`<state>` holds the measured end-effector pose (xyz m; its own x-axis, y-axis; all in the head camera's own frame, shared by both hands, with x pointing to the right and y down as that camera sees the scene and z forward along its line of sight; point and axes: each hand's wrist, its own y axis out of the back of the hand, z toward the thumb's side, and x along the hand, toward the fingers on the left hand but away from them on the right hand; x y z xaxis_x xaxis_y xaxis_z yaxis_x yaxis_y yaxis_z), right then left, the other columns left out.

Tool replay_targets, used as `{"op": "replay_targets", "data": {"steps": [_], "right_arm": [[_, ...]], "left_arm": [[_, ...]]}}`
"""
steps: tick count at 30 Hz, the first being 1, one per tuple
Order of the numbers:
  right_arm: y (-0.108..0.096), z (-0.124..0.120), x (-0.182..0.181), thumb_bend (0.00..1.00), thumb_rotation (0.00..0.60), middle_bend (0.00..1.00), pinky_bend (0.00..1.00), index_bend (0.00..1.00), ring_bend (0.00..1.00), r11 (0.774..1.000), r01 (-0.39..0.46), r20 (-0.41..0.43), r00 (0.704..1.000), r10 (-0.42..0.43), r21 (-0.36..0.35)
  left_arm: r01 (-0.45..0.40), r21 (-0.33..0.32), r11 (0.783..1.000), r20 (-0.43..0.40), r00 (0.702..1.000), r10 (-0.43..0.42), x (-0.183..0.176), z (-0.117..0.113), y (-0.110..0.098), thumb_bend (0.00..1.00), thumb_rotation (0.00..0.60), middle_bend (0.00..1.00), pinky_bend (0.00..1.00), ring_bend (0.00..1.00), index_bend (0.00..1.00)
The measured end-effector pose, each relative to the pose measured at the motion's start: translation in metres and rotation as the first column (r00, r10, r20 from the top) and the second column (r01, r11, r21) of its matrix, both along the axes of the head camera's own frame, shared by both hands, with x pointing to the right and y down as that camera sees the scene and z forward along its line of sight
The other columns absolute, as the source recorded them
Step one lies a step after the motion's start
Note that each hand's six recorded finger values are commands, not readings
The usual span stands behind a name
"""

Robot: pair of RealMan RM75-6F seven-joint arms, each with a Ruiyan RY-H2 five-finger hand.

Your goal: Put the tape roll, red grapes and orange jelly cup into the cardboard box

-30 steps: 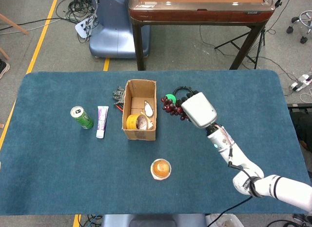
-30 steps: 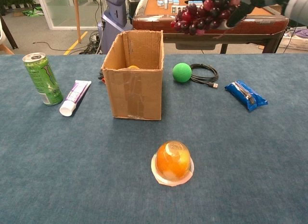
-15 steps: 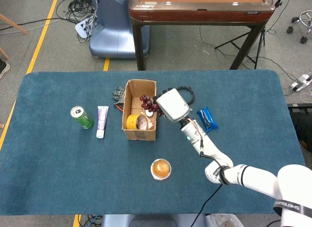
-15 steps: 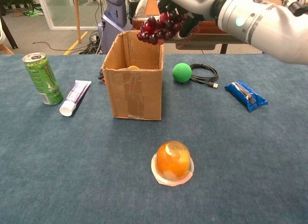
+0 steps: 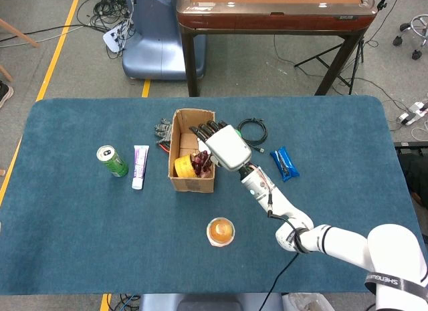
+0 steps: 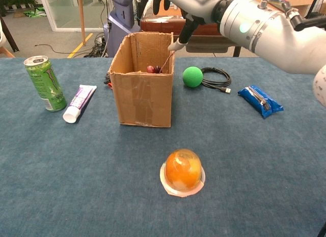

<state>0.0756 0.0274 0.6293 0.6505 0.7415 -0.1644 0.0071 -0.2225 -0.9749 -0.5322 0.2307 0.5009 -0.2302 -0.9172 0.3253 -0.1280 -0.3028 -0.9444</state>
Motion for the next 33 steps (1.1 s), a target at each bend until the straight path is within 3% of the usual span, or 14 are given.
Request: {"op": "replay_targets", "data": {"steps": [5,10,17,20,23,27,33], "right_arm": [[0.014,-0.013,0.009,0.0,0.6,0.31,0.48,0.2,0.27,0.998,0.059,-0.005,0.998,-0.059,0.023],[0.042,-0.029,0.024,0.0,0.6,0.36,0.48,0.23,0.27,0.988,0.146,-0.016,0.989,-0.145,0.04],[0.083,-0.045,0.049,0.0,0.6,0.4,0.49,0.25,0.28,0.969,0.248,-0.042,0.968,-0.248,0.011],[0.097,-0.045,0.059,0.0,0.6,0.5,0.54,0.26,0.38,0.962,0.274,-0.064,0.959,-0.275,-0.01],[0.106,-0.043,0.064,0.0,0.6,0.71,0.69,0.26,0.58,0.957,0.288,-0.086,0.953,-0.289,-0.031],[0.115,-0.036,0.066,0.0,0.6,0.91,0.83,0.26,0.77,0.95,0.301,-0.109,0.945,-0.309,-0.086],[0.128,-0.021,0.068,0.0,0.6,1.0,0.9,0.26,0.86,0.93,0.313,-0.152,0.927,-0.343,-0.192]], "left_arm": [[0.003,-0.001,1.0,0.004,1.0,-0.003,-0.001,0.0,-0.001,0.33,0.6,0.44,0.53,0.34,0.43],[0.009,-0.002,1.0,0.01,1.0,-0.009,-0.002,0.002,-0.002,0.33,0.6,0.44,0.53,0.34,0.43],[0.01,-0.006,1.0,0.02,1.0,-0.01,-0.002,0.003,-0.001,0.33,0.6,0.44,0.53,0.34,0.43],[0.012,-0.007,1.0,0.024,1.0,-0.011,-0.003,0.003,0.0,0.33,0.6,0.44,0.53,0.34,0.43],[0.013,-0.009,1.0,0.025,1.0,-0.013,-0.003,0.004,0.001,0.33,0.6,0.44,0.53,0.34,0.43],[0.013,-0.011,1.0,0.026,1.0,-0.013,-0.003,0.005,0.0,0.33,0.6,0.44,0.53,0.34,0.43],[0.016,-0.011,1.0,0.025,1.0,-0.016,-0.004,0.005,-0.001,0.33,0.6,0.44,0.53,0.34,0.43]]}}
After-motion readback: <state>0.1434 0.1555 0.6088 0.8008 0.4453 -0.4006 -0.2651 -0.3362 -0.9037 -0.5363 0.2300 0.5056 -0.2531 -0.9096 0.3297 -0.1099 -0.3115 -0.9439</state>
